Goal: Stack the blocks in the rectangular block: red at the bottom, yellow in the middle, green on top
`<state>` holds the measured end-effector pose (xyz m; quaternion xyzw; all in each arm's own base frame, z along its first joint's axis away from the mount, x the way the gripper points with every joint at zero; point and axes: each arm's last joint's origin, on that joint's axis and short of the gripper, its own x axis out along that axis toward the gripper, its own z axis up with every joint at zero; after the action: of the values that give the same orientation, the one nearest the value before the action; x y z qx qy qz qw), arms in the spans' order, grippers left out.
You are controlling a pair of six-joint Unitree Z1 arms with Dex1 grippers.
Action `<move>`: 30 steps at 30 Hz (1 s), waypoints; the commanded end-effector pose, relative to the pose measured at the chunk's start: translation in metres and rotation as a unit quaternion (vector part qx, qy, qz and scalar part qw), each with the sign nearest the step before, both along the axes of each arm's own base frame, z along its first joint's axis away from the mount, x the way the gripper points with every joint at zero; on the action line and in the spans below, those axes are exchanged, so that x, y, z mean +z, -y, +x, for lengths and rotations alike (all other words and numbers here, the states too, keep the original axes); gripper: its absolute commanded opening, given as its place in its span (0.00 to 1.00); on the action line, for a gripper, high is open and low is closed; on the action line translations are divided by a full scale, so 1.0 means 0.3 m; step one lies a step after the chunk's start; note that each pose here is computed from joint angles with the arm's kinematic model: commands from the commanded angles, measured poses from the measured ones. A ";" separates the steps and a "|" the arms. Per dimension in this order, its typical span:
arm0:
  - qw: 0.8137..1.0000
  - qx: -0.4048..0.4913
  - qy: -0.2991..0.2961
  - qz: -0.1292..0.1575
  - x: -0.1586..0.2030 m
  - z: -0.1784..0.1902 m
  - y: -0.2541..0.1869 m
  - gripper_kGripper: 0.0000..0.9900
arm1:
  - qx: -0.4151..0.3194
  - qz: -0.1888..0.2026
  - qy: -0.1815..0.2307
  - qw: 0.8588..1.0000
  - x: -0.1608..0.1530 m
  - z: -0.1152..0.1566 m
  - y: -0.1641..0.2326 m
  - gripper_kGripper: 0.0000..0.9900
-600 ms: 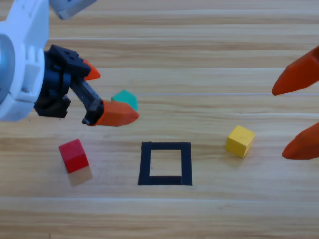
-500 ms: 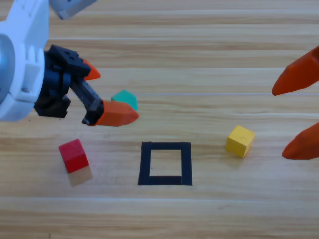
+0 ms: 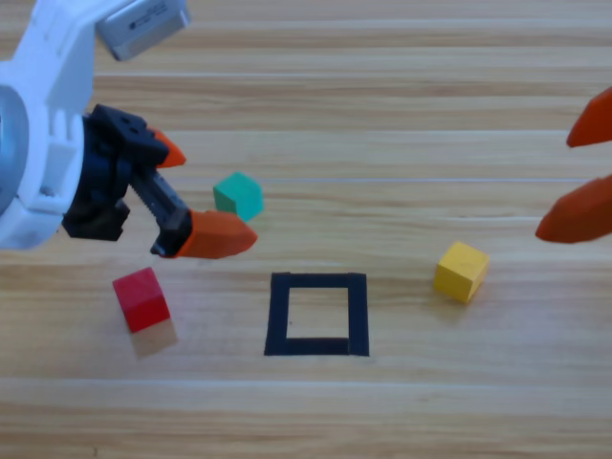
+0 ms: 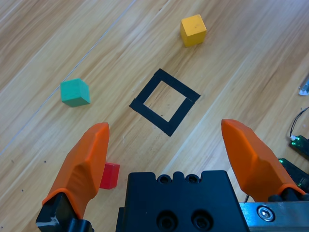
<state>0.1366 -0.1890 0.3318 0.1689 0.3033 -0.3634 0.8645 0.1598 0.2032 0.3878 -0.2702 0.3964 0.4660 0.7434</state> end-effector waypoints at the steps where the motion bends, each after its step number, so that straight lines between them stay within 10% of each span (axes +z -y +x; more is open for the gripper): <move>1: 1.000 -0.004 -0.004 0.007 -0.018 -0.020 -0.003 1.00 | -0.061 -0.101 -0.011 0.993 -0.179 0.156 -0.126 0.98; 14: 0.972 0.227 -0.053 -0.021 0.151 0.140 -0.111 0.98 | -0.095 -0.202 -0.046 0.974 -0.452 0.384 -0.251 1.00; 30: 0.884 0.405 -0.225 0.062 -0.031 0.398 0.024 0.98 | -0.084 -0.235 -0.094 0.964 -0.634 0.504 -0.272 0.99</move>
<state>0.2487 -0.1974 0.3464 0.0127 0.5226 -0.0324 0.8519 0.2889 0.2863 0.2292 -0.3681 0.5575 0.3236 0.6700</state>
